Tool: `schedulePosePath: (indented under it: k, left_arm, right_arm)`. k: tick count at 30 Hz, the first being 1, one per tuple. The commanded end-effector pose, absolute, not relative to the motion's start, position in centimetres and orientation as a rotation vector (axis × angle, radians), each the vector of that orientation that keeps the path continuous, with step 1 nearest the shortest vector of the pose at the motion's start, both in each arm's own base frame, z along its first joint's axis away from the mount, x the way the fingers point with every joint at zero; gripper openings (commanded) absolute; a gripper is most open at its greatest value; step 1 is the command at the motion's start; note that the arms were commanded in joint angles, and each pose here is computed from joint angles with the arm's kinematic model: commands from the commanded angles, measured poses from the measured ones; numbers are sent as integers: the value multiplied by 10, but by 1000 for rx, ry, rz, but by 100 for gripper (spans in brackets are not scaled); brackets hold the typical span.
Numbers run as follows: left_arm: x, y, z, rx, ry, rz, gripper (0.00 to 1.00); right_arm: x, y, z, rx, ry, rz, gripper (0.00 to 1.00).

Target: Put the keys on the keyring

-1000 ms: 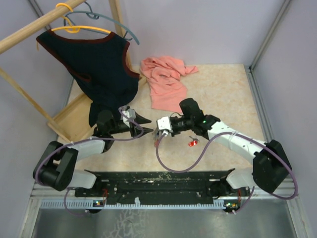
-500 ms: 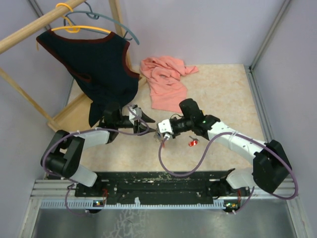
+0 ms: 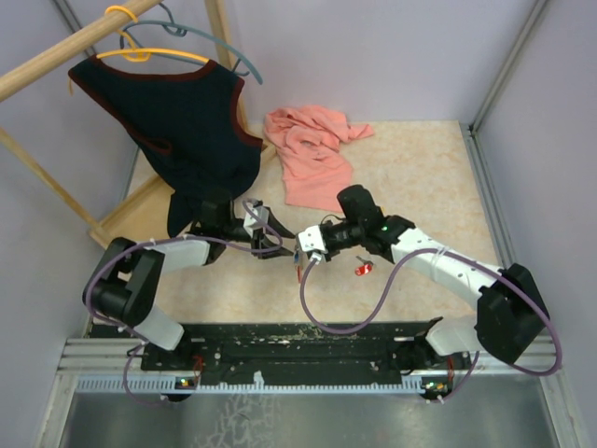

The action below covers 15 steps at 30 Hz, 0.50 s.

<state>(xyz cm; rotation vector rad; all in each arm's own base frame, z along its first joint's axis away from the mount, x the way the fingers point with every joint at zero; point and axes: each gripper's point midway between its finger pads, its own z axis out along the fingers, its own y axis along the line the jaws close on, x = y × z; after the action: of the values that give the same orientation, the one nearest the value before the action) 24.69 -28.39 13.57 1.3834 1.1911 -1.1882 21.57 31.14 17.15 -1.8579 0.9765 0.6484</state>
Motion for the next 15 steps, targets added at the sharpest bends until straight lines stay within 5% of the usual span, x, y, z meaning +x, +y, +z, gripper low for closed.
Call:
schedulePosePath:
  k: [1,10,15]
  left_arm:
    - [241,-287,141,1402,1131,-1250,55]
    - [241,-292,140,1372,1121,-1295,51]
    - [240,-292,141,1352,1128,-1299,28]
  right_arm:
    - [216,327,208,-1830,833,645,0]
    - [214,330,210,-1837,815,655,0]
    - [215,328,206,-1839,834,646,0]
